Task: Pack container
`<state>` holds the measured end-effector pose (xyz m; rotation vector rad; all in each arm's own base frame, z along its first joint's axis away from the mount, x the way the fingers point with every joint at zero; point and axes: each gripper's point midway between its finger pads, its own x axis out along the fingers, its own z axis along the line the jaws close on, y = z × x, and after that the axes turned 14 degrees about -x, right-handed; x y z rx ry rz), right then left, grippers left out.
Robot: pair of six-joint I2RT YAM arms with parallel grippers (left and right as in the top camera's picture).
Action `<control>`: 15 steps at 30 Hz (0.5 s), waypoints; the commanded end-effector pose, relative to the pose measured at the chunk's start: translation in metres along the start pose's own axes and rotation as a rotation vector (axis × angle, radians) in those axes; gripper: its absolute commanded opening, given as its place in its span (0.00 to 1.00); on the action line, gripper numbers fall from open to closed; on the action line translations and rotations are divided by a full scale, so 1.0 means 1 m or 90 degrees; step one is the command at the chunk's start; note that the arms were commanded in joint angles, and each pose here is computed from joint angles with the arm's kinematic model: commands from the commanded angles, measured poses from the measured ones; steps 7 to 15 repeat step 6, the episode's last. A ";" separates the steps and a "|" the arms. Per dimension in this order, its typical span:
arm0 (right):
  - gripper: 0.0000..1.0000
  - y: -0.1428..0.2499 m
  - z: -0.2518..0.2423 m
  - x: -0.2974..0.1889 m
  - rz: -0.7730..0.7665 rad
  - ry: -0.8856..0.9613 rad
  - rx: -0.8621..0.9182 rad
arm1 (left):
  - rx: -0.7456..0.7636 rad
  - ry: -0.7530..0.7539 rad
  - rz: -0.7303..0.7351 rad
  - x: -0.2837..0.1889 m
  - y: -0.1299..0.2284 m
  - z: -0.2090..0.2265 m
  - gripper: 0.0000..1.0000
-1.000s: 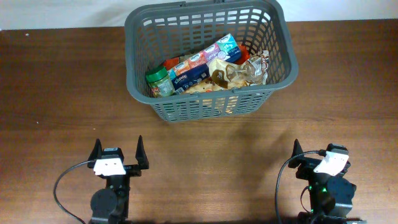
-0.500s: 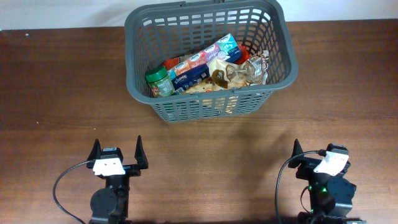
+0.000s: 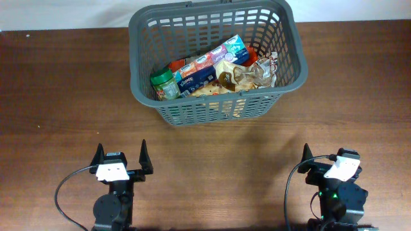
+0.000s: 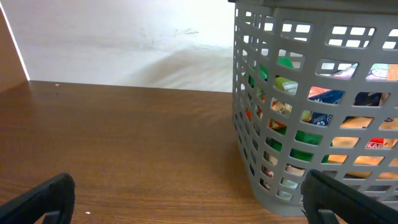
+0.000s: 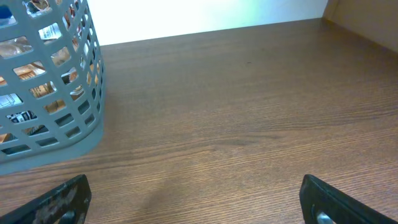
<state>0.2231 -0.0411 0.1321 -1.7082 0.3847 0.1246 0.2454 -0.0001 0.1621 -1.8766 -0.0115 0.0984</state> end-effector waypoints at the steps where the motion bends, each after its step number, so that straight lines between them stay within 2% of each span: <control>1: 0.99 0.002 0.000 0.001 0.000 0.000 0.002 | -0.004 -0.007 -0.003 0.000 0.001 0.003 0.99; 15: 0.99 0.002 0.000 0.001 0.000 0.001 0.002 | -0.004 -0.007 -0.003 0.000 0.001 0.003 0.99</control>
